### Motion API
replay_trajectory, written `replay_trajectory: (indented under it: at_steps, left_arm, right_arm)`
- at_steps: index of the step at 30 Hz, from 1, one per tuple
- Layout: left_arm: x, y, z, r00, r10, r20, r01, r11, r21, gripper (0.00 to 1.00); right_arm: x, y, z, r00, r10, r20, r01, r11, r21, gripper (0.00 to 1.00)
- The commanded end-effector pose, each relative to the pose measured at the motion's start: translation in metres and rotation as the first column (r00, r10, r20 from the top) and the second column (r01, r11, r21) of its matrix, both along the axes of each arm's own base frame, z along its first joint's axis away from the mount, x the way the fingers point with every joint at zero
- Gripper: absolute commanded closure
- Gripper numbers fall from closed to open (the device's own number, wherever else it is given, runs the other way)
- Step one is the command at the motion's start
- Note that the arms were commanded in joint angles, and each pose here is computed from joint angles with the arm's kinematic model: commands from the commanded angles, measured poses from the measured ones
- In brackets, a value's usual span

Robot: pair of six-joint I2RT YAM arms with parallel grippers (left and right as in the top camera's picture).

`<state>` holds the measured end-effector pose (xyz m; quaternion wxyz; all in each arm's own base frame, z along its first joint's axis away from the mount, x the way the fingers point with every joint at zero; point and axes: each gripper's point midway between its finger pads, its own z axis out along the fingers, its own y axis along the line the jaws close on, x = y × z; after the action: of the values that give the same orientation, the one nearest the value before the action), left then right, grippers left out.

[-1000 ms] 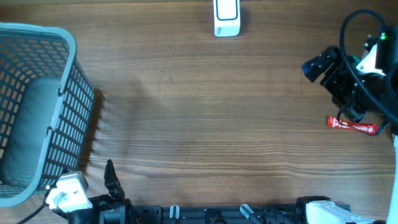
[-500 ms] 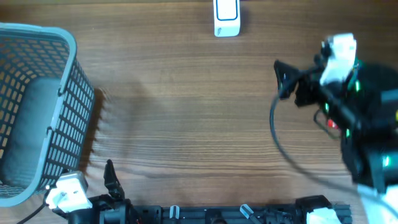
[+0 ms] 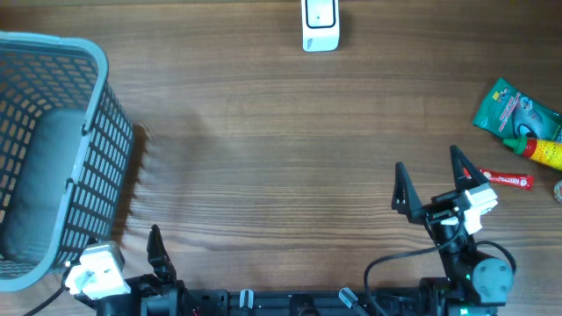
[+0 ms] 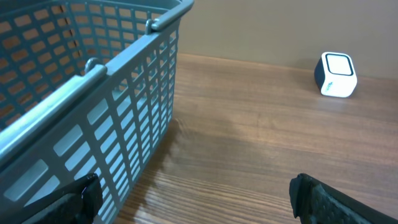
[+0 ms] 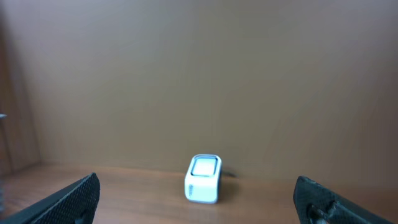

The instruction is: Scan the item barcode

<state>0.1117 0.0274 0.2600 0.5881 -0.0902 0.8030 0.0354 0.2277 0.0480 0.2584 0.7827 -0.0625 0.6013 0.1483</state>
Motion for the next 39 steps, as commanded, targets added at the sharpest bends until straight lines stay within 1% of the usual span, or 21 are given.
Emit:
replay_trajectory:
  at_steps: [1, 5, 7, 36, 37, 39]
  left_arm:
    - [-0.001, 0.0, 0.002, 1.0, 0.002, 0.011, -0.002, 1.0, -0.007, 0.0]
    - [-0.001, 0.0, 0.002, 1.0, 0.002, 0.01, -0.002, 1.0, -0.007, 0.0]
    - [-0.001, 0.0, 0.002, 1.0, 0.002, 0.01, -0.002, 1.0, -0.007, 0.0]
    - [0.0, -0.001, 0.002, 1.0, -0.011, 0.011, 0.011, 1.0, 0.001, 0.0]
    - [0.002, -0.003, 0.001, 1.0, -0.027, 0.012, 0.027, 1.0, 0.001, 0.0]
    - [0.018, -0.005, -0.001, 0.999, -0.037, 0.036, 0.037, 0.999, -0.002, 0.0]
  right_arm:
    - [0.008, -0.008, -0.028, 0.997, -0.018, -0.07, 0.023, 0.997, 0.079, 0.0]
    - [0.015, -0.021, -0.053, 0.98, -0.09, -0.178, 0.106, 0.99, 0.087, 0.0]
    - [0.017, -0.023, -0.081, 0.952, -0.097, -0.292, 0.124, 0.989, 0.077, 0.0]
    - [0.017, -0.023, -0.081, 0.951, -0.097, -0.294, 0.127, 0.988, 0.084, 0.0]
    - [0.017, -0.023, -0.081, 0.951, -0.096, -0.294, 0.126, 0.988, 0.084, 0.0]
    - [0.017, -0.023, -0.081, 0.951, -0.097, -0.294, 0.127, 0.988, 0.084, 0.0]
